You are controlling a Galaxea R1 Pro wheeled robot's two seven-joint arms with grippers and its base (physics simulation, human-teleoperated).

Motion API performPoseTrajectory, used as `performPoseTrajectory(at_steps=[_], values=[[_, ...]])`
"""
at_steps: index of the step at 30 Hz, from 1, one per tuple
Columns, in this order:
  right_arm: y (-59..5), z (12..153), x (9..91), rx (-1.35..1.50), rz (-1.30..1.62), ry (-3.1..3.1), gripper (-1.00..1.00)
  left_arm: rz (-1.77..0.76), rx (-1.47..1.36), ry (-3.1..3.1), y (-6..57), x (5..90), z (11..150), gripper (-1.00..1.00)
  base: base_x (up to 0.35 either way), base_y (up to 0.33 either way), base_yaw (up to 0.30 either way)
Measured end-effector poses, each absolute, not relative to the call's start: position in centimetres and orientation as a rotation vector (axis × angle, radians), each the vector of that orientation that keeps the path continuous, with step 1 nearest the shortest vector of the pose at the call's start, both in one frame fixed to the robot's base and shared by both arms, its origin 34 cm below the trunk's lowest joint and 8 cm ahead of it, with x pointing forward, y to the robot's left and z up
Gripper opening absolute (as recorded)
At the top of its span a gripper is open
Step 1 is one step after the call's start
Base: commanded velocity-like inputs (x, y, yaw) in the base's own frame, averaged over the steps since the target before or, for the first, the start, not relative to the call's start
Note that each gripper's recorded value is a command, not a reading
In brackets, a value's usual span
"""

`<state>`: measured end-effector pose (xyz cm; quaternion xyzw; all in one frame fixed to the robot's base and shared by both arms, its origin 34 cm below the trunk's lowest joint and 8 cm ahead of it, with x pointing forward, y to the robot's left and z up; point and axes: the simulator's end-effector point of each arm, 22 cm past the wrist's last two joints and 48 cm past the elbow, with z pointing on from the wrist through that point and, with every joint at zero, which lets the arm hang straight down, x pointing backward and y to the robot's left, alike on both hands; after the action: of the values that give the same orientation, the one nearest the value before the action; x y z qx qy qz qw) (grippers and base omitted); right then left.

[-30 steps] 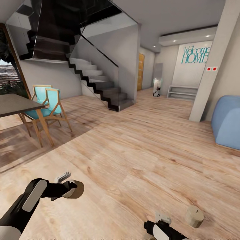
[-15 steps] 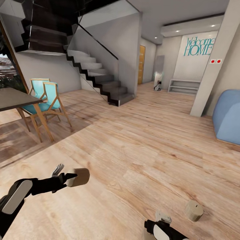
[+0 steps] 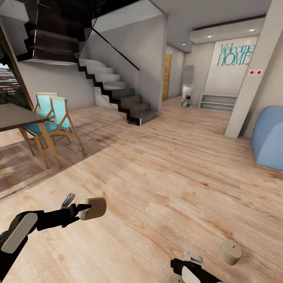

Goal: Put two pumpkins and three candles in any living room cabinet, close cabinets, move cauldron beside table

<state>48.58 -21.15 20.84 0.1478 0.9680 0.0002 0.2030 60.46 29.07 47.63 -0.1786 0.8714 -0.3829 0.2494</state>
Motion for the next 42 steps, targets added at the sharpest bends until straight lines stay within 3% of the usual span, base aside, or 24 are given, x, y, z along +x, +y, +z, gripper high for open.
performPoseTrajectory(at_steps=[42], values=[[-21.2,15.5,44.4,0.429,-0.029,2.828,1.00,-1.247,-0.569,2.349,28.1,60.5,43.8,-1.00,0.001,0.000,0.000]])
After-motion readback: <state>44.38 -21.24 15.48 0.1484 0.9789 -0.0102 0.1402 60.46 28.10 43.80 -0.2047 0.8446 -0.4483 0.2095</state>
